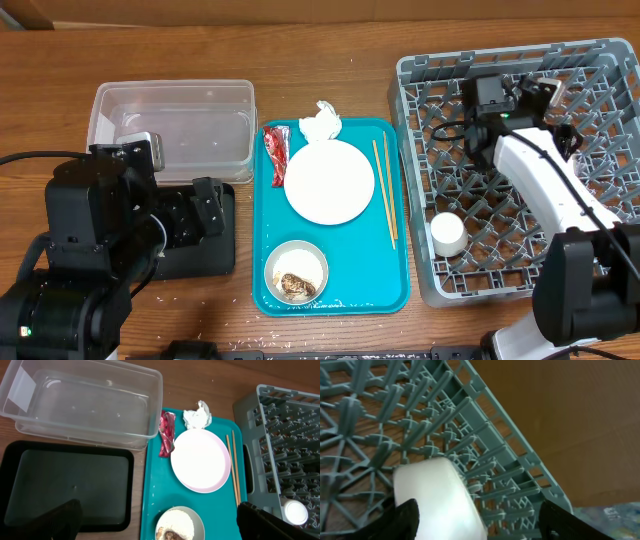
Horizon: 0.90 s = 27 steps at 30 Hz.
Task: Sort waste into correct bins and load items into the dishwasher
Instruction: 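Grasp the white plate from the teal tray with the right gripper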
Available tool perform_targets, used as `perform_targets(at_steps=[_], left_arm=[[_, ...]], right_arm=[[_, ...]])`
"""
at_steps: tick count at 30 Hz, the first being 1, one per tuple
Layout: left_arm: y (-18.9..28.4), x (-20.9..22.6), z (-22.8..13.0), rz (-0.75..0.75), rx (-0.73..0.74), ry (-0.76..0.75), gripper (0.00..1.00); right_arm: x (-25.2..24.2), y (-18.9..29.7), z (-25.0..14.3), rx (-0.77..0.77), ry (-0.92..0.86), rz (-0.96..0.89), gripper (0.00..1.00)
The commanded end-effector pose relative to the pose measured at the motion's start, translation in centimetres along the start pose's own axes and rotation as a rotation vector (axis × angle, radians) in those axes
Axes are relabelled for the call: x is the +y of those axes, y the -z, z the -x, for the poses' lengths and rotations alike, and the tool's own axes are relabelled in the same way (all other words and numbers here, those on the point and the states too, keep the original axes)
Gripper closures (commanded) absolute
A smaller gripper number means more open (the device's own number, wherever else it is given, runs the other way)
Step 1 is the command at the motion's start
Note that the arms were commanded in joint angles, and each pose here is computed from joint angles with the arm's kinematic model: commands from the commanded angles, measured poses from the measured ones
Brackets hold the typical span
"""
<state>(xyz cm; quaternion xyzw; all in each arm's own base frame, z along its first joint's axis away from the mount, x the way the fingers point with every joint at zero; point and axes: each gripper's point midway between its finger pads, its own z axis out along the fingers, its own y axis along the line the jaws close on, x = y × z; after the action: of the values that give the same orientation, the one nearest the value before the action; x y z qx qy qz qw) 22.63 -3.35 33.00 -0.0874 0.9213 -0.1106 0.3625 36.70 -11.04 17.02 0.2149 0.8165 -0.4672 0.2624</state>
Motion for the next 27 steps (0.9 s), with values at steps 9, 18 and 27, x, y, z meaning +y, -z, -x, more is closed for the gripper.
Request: perform_targets(at_steps=[9,18,27], left_arm=[[0.2,0.0,0.2,0.004,-0.010,0.001,0.00],[0.2,0.0,0.2,0.004,-0.010,0.001,0.00],[0.2,0.0,0.2,0.004,-0.010,0.001,0.00]], right_arm=[[4.4,15.7,1.9,-0.034,-0.047,0.744,0.27],[11.0,30.2,-10.2,0.486,0.073,1.282,0.42],[17.0,26.5,-15.7,0.711,-0.023,1.056,0.43]])
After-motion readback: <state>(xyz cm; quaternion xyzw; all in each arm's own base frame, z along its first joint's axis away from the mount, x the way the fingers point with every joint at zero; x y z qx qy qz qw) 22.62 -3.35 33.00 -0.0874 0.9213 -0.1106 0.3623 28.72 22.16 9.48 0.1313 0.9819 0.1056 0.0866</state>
